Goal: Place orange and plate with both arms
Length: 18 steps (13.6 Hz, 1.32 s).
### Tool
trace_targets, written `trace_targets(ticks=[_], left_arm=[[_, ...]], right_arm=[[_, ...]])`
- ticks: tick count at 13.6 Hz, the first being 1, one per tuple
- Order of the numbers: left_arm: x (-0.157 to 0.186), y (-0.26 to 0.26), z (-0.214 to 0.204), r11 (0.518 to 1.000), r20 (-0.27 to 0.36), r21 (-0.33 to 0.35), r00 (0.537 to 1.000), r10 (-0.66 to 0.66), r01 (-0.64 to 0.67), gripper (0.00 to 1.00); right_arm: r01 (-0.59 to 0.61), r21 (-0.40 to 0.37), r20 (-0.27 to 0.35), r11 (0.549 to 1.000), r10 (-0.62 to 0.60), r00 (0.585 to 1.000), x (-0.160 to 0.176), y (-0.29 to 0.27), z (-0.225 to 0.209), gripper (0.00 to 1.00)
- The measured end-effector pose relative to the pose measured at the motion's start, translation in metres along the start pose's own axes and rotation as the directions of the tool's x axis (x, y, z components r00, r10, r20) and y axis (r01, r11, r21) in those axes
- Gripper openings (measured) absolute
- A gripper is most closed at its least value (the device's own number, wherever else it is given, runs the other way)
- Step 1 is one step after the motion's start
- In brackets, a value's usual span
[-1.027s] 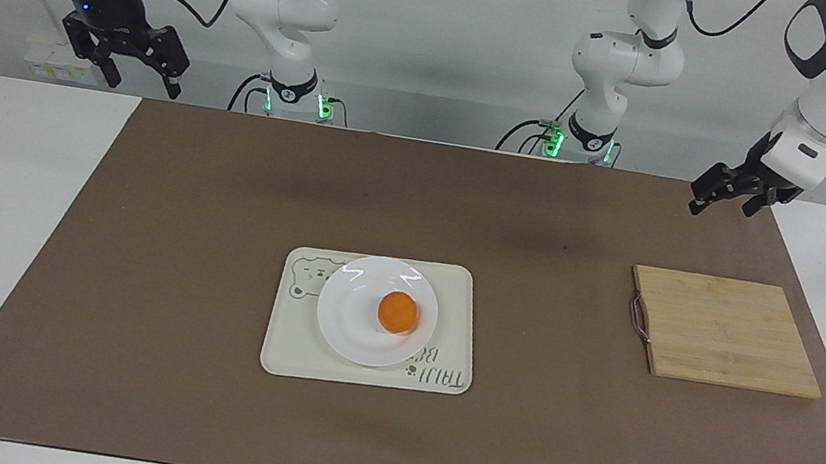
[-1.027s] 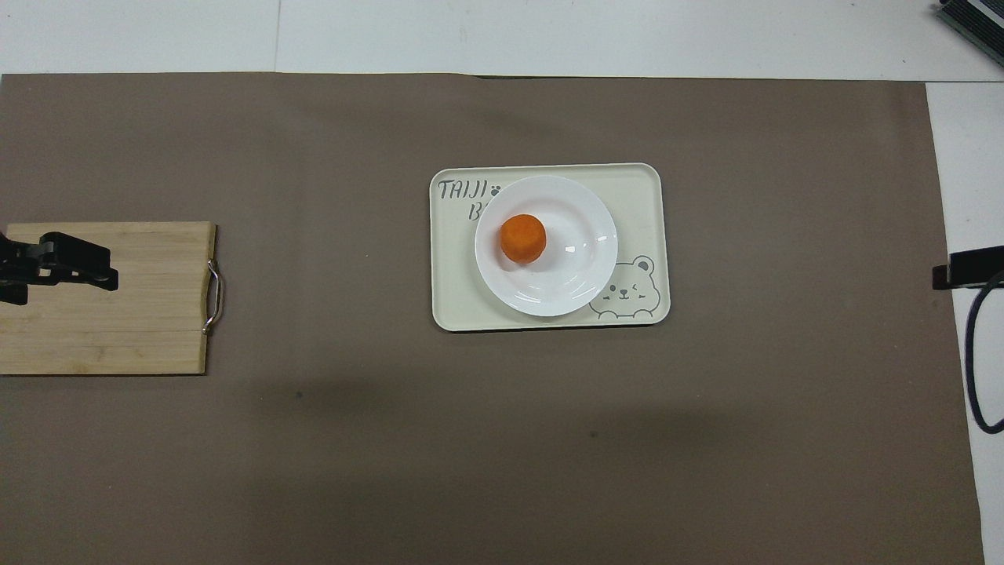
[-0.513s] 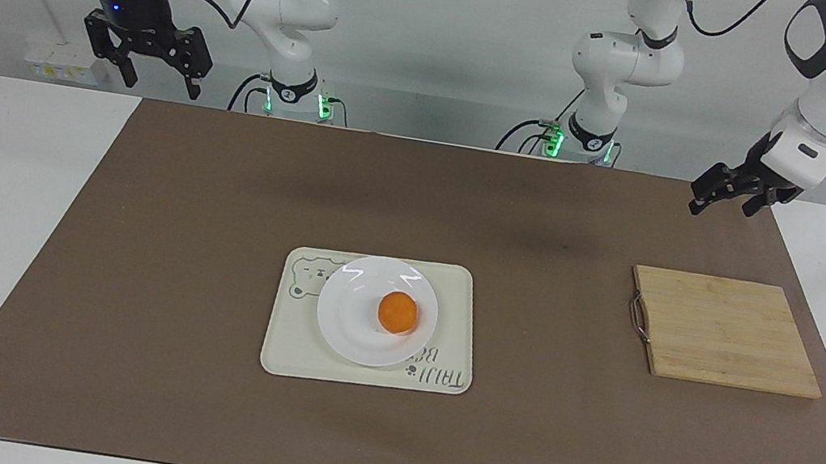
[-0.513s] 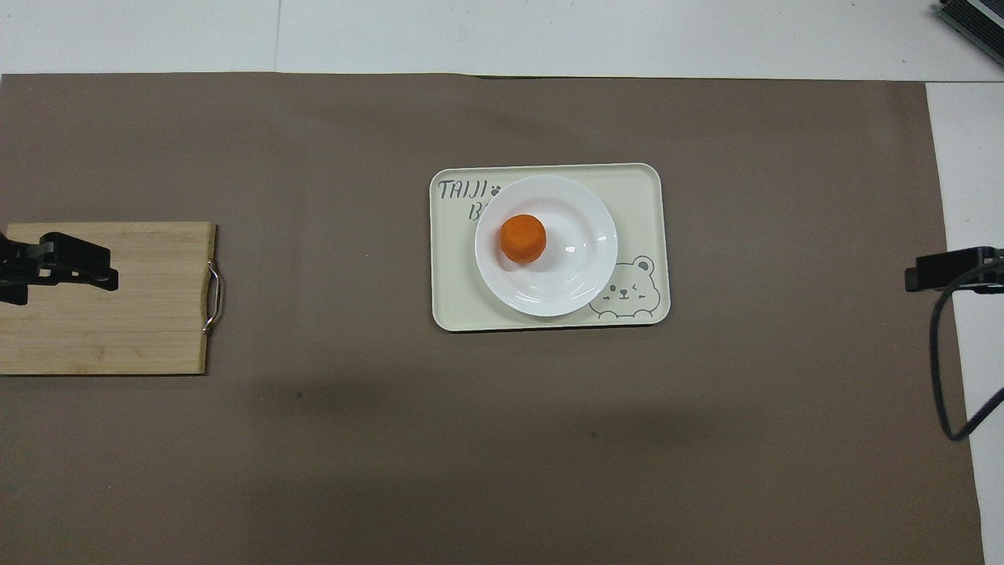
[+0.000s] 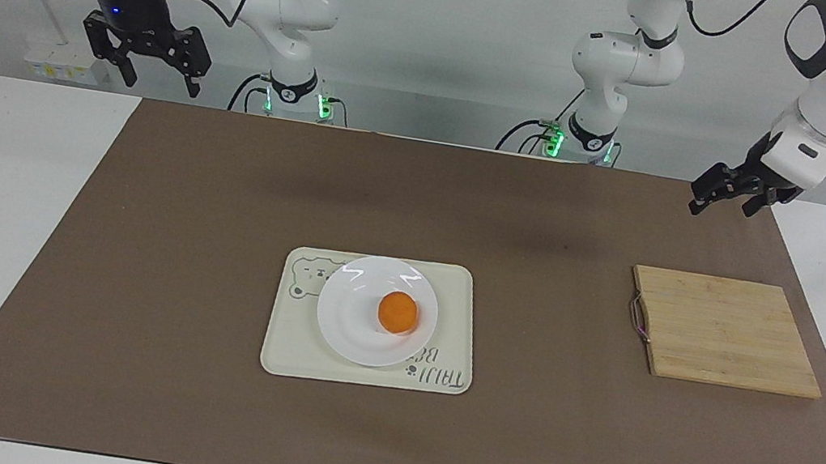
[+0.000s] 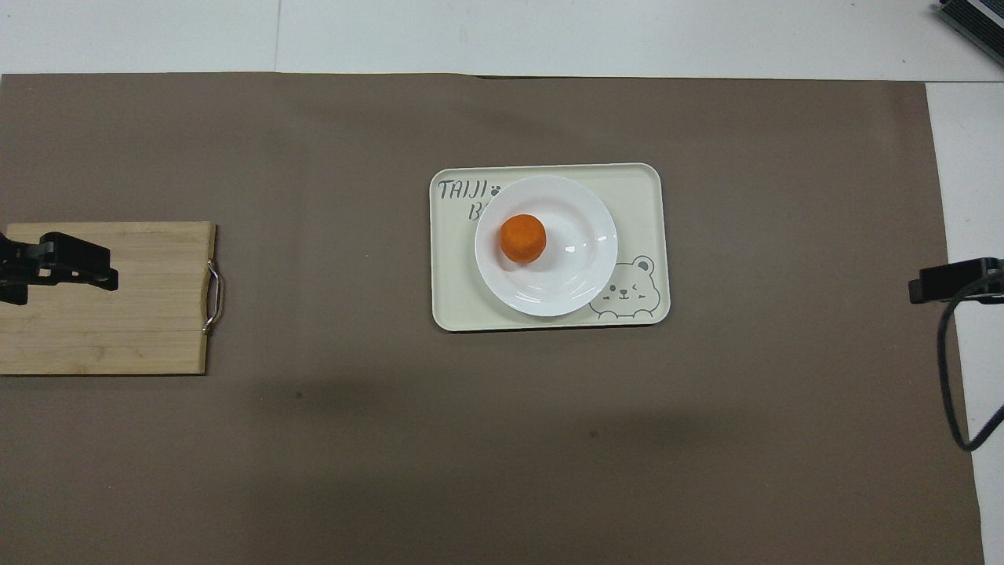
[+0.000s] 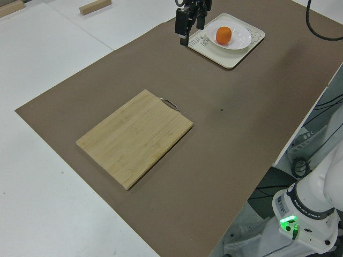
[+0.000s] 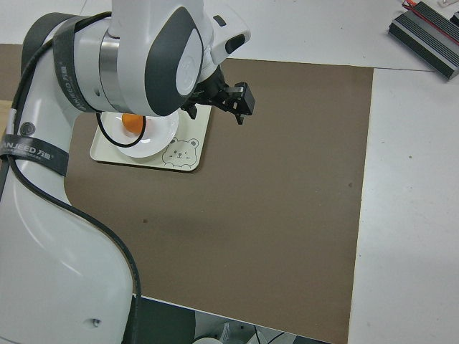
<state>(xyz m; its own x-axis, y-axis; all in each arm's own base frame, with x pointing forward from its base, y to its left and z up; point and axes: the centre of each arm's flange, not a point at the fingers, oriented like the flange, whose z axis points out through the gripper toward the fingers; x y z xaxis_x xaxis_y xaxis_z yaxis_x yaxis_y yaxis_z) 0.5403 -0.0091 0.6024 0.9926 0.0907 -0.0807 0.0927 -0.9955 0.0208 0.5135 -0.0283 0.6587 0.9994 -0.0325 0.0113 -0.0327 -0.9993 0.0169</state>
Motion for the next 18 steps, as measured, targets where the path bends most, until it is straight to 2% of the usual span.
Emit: trace_targets(ticks=[6,18], left_arm=[[0.0,0.0,0.0,1.0,0.0,0.0,1.0,0.0,0.0,1.0],[0.0,0.0,0.0,1.0,0.0,0.0,1.0,0.0,0.0,1.0]], right_arm=[[0.043,0.0,0.001,0.999,-0.043,0.999,0.0,-0.0008,0.0003,1.0],[0.05,0.002,0.004,0.999,-0.05,0.999,0.0002,-0.0036,0.0019,1.0]])
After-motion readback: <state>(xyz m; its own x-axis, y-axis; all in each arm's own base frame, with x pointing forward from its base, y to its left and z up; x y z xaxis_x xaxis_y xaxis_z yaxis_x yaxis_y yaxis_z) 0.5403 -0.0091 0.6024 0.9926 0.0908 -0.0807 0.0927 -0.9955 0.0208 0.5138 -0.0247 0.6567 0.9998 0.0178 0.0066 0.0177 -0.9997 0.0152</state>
